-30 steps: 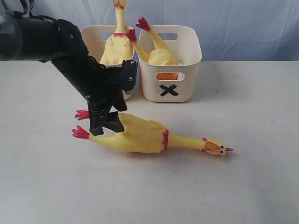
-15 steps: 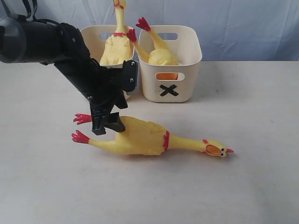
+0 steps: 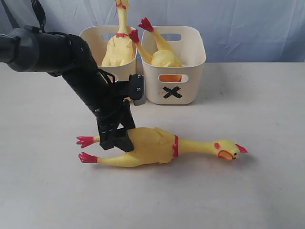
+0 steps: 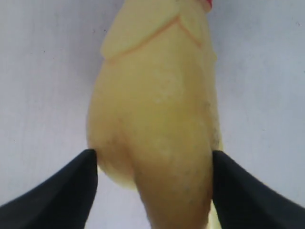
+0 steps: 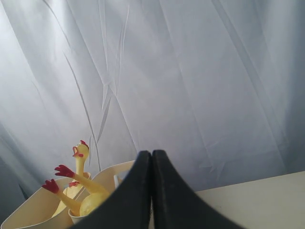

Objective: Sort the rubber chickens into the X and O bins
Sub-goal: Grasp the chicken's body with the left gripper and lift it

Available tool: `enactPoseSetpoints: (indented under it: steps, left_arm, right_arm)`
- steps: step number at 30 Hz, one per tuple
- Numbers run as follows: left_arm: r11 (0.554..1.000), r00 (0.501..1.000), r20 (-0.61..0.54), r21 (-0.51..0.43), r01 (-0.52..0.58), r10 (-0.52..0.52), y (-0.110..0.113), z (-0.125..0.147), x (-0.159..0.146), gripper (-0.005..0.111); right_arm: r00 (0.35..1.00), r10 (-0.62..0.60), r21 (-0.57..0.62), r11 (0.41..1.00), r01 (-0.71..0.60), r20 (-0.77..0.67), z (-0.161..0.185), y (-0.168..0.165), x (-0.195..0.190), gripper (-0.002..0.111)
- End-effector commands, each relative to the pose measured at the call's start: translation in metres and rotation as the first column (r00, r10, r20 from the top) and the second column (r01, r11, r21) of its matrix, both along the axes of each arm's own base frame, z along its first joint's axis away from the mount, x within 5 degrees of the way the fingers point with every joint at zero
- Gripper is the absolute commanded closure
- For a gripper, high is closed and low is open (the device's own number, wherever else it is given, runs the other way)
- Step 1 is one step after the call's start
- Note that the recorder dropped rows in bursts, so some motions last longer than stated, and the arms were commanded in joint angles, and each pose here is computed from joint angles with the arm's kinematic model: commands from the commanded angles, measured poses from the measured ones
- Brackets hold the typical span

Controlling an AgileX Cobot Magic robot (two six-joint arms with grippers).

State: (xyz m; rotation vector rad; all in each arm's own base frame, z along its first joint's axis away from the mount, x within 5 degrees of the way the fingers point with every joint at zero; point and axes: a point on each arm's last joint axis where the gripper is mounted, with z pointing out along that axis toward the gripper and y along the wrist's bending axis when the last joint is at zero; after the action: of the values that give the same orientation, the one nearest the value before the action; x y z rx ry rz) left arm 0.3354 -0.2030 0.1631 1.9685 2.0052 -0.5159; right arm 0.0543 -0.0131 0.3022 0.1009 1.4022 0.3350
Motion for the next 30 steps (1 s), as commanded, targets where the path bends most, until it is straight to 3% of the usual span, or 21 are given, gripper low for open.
enactPoseSetpoints:
  steps: [1, 14, 21, 30]
  left_arm:
    - [0.999, 0.998, -0.065, -0.037, -0.027, 0.024, -0.005, -0.003, -0.004, 0.050]
    - [0.998, 0.994, -0.108, -0.059, -0.030, 0.024, -0.007, -0.001, -0.007, 0.107]
    - [0.998, 0.987, -0.163, -0.065, -0.008, -0.002, -0.008, 0.000, -0.012, 0.107]
    - [0.988, 0.985, -0.170, -0.147, -0.038, 0.013, -0.012, 0.022, -0.015, 0.107]
  right_arm:
    - [1.000, -0.010, -0.007, 1.000, 0.010, 0.007, -0.001, -0.001, -0.001, 0.109]
    - [1.000, -0.010, -0.007, 1.000, 0.010, 0.007, -0.001, -0.001, -0.001, 0.109]
    - [1.000, -0.010, -0.007, 1.000, 0.010, 0.007, -0.001, -0.001, -0.001, 0.109]
    - [1.000, -0.010, -0.007, 1.000, 0.010, 0.007, -0.001, -0.001, -0.001, 0.109]
